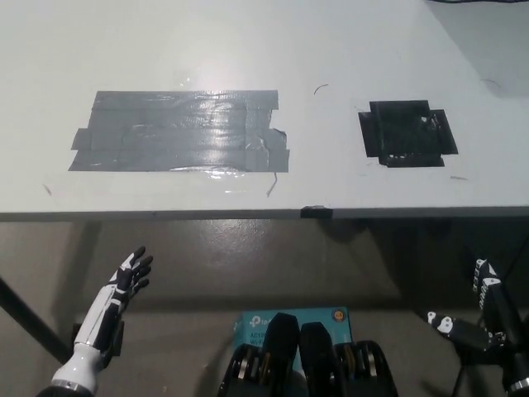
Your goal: A rubick's cube is kept in the black marked spot on the table and the robot uses its right arm to pick it up and hands it to a person
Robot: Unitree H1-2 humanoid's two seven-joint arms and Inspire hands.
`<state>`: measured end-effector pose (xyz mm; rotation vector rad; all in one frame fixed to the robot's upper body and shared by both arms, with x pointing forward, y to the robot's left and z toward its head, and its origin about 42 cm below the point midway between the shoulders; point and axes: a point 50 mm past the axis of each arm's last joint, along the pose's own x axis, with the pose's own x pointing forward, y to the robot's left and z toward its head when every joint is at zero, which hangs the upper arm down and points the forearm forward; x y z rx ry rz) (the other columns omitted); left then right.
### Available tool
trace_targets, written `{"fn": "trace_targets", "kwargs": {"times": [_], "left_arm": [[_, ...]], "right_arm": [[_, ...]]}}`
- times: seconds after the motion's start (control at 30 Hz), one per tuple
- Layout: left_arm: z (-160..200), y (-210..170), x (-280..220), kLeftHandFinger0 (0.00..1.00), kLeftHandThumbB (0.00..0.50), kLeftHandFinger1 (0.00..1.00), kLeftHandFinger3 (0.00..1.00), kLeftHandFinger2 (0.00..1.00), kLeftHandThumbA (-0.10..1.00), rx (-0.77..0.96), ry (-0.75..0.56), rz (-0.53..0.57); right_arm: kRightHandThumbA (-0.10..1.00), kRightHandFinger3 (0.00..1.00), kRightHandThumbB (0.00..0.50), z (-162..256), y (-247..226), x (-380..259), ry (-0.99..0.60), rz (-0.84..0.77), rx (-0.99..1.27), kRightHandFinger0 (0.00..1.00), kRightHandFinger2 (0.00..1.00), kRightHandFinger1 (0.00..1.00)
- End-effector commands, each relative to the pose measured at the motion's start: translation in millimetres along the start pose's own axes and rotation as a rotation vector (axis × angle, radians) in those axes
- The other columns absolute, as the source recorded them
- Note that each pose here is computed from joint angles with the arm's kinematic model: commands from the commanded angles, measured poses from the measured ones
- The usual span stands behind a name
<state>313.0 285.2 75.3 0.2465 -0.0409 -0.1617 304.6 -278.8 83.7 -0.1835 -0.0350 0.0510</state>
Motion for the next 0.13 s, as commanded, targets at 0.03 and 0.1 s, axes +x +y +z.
{"fn": "trace_targets", "kwargs": {"times": [0.03, 0.1], "left_arm": [[8.0, 1.3, -0.7, 1.0, 0.244, 1.0, 1.0, 1.0, 1.0, 0.031, -0.054, -0.006], [8.3, 1.2, -0.8, 1.0, 0.245, 1.0, 1.0, 1.0, 1.0, 0.031, -0.053, -0.005]], "right_arm": [[0.92, 1.0, 0.17, 12.1, -2.3, 6.6, -0.067, 0.029, 0.049, 1.0, 1.0, 1.0], [0.91, 1.0, 0.169, 12.1, -2.1, 6.7, -0.067, 0.03, 0.048, 1.0, 1.0, 1.0]]}}
